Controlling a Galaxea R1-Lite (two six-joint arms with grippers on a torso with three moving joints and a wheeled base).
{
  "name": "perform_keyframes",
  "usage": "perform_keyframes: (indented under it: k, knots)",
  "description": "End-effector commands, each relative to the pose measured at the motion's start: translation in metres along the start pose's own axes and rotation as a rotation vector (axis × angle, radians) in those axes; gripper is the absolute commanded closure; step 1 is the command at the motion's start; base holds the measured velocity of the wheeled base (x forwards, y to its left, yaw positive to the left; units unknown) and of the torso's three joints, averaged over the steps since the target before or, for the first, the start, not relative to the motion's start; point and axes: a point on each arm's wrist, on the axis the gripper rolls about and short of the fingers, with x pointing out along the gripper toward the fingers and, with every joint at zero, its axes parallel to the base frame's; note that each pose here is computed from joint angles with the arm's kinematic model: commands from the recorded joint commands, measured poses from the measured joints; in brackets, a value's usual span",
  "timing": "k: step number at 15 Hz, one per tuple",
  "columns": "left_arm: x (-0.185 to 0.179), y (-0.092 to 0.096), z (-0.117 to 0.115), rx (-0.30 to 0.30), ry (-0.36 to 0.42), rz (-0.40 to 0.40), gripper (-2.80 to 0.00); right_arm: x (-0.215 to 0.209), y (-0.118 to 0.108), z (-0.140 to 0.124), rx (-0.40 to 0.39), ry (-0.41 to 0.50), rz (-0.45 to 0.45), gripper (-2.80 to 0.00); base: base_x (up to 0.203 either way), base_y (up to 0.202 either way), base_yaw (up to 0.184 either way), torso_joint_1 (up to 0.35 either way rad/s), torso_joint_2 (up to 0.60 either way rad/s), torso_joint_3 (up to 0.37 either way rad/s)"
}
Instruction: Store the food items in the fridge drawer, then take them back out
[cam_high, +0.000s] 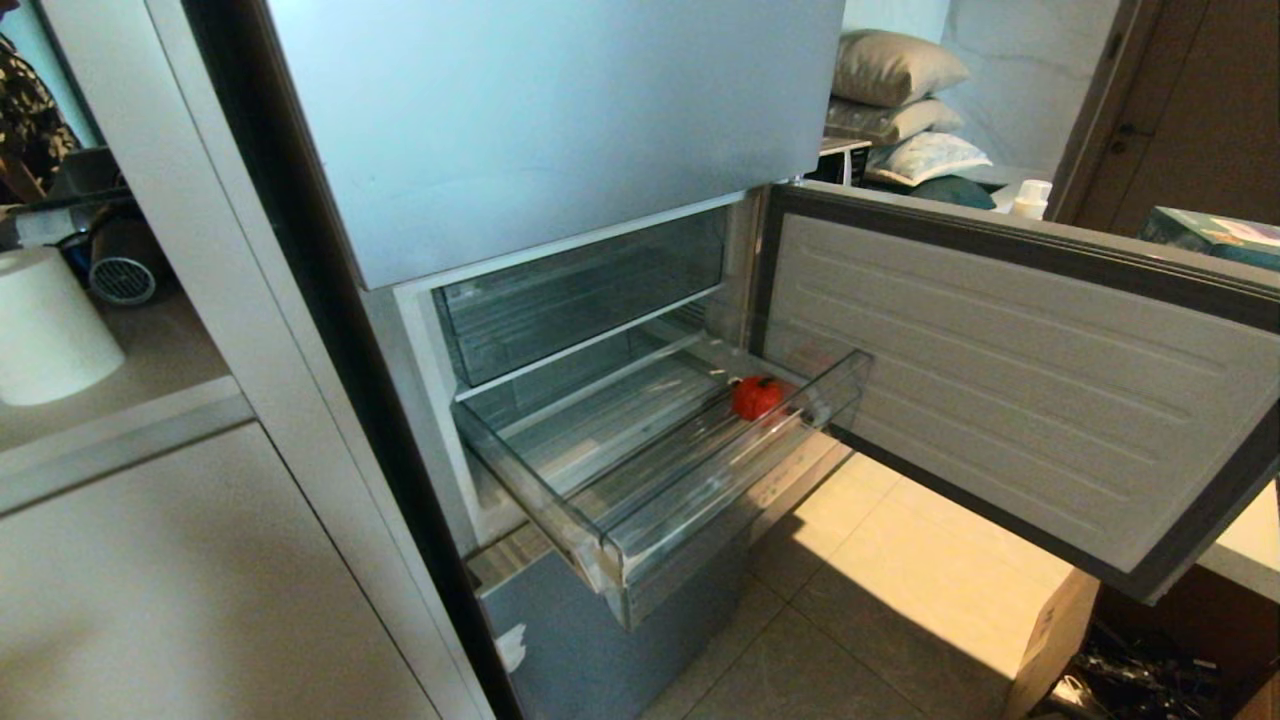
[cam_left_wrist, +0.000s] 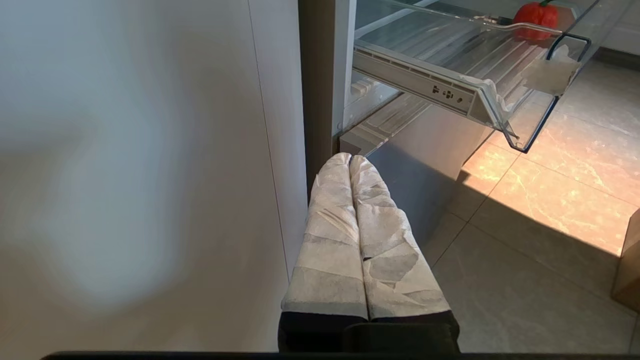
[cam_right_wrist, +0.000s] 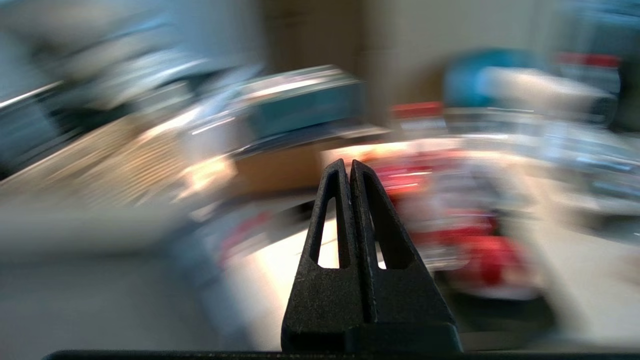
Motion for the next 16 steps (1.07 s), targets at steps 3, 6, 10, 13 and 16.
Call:
perform_keyframes:
  k: [3, 6, 10, 13, 16]
  knots:
    - [0.000, 0.000, 0.000, 0.000, 0.002, 0.000, 0.00, -0.096, 0.045, -0.030, 0.014, 0.059, 0.434, 0.00, 0.000, 0.000, 0.000, 0.000, 0.00, 0.000]
    - [0.000, 0.000, 0.000, 0.000, 0.002, 0.000, 0.00, -0.151, 0.031, -0.089, -0.029, 0.295, 0.643, 0.00, 0.000, 0.000, 0.000, 0.000, 0.00, 0.000]
    - [0.000, 0.000, 0.000, 0.000, 0.002, 0.000, 0.00, -0.187, 0.010, -0.141, -0.108, 0.377, 0.715, 0.00, 0.000, 0.000, 0.000, 0.000, 0.00, 0.000]
    - [0.000, 0.000, 0.000, 0.000, 0.002, 0.000, 0.00, -0.195, 0.000, -0.158, -0.208, 0.455, 0.605, 0.00, 0.000, 0.000, 0.000, 0.000, 0.00, 0.000]
    - [0.000, 0.000, 0.000, 0.000, 0.001, 0.000, 0.00, -0.199, -0.004, -0.166, -0.288, 0.520, 0.573, 0.00, 0.000, 0.000, 0.000, 0.000, 0.00, 0.000]
